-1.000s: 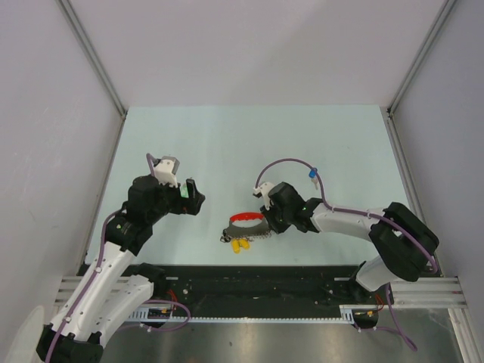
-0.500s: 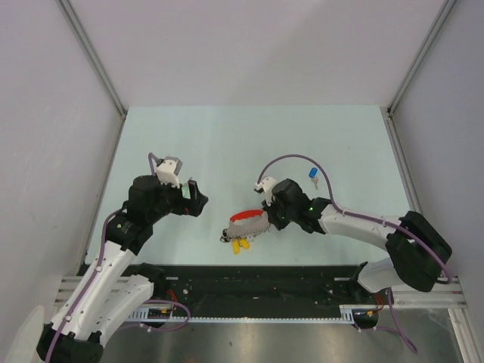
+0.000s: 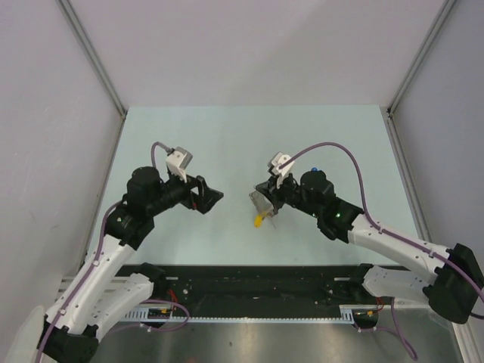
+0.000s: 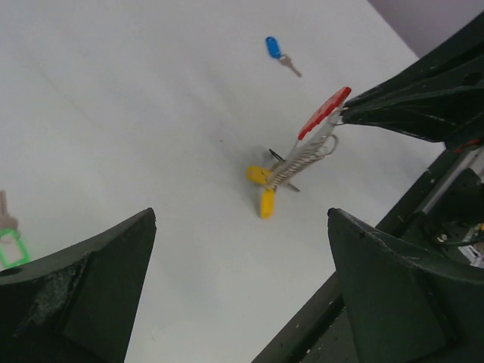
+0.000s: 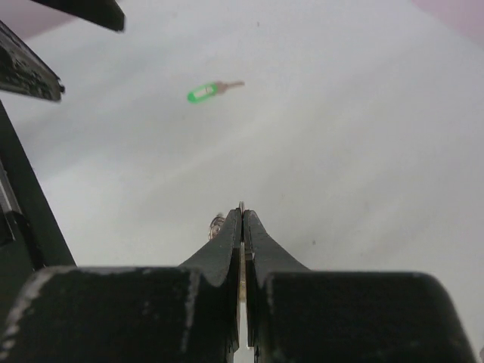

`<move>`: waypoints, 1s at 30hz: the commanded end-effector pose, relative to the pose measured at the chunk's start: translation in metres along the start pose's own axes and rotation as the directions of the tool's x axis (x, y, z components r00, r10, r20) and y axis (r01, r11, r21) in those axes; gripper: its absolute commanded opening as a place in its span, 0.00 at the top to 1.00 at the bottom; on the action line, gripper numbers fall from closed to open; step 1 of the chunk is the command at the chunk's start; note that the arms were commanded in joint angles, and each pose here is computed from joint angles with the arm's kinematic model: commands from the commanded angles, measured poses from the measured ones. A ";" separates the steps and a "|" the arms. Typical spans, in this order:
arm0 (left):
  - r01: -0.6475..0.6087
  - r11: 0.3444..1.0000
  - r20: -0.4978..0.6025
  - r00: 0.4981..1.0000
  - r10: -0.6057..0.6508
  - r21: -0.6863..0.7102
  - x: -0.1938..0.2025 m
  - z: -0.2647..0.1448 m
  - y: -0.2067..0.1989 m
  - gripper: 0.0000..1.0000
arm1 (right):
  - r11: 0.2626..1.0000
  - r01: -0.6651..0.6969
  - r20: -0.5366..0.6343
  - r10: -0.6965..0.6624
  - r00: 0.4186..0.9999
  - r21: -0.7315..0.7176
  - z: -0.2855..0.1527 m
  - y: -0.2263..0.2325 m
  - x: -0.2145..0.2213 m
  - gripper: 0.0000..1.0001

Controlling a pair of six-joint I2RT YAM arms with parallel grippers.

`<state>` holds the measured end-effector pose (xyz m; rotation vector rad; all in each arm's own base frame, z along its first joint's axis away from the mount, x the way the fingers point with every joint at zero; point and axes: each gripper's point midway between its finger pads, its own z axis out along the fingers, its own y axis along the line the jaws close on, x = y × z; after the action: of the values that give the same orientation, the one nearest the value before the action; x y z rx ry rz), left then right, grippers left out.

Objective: Put the keys on the keyring

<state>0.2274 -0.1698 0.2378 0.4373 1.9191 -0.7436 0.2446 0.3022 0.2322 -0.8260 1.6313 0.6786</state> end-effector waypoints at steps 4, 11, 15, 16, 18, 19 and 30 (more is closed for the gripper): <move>-0.143 0.979 0.088 0.987 0.131 0.146 -0.045 0.008 -0.044 0.01 | 0.997 0.014 0.216 0.003 0.976 -0.075 -0.014 0.013 -0.068 1.00; -0.087 0.959 0.155 0.987 0.046 0.269 -0.050 0.016 -0.070 0.06 | 0.990 -0.005 0.326 0.051 0.944 -0.141 -0.034 0.026 -0.078 1.00; -0.078 0.941 0.197 0.980 0.013 0.328 -0.047 0.015 -0.080 0.10 | 0.987 -0.028 0.377 0.086 0.922 -0.156 -0.043 0.027 -0.083 1.00; -0.080 0.934 0.203 0.979 0.008 0.347 -0.046 0.014 -0.084 0.11 | 0.986 -0.036 0.373 0.095 0.923 -0.162 -0.044 0.028 -0.080 1.00; -0.089 0.915 0.221 0.975 0.000 0.393 -0.042 0.013 -0.091 0.15 | 0.980 -0.046 0.384 0.118 0.916 -0.193 -0.047 0.034 -0.081 1.00; -0.096 0.906 0.226 0.974 0.001 0.411 -0.039 0.012 -0.096 0.16 | 0.979 -0.048 0.385 0.124 0.914 -0.200 -0.048 0.035 -0.079 1.00; -0.160 0.842 0.224 0.974 0.048 0.516 -0.016 0.025 -0.122 0.33 | 0.972 -0.043 0.348 0.125 0.929 -0.232 -0.049 0.041 -0.069 1.00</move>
<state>0.1860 -0.2669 0.2747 0.7093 1.5475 -1.1742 0.1974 0.3014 0.2819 -0.7550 1.3738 0.9985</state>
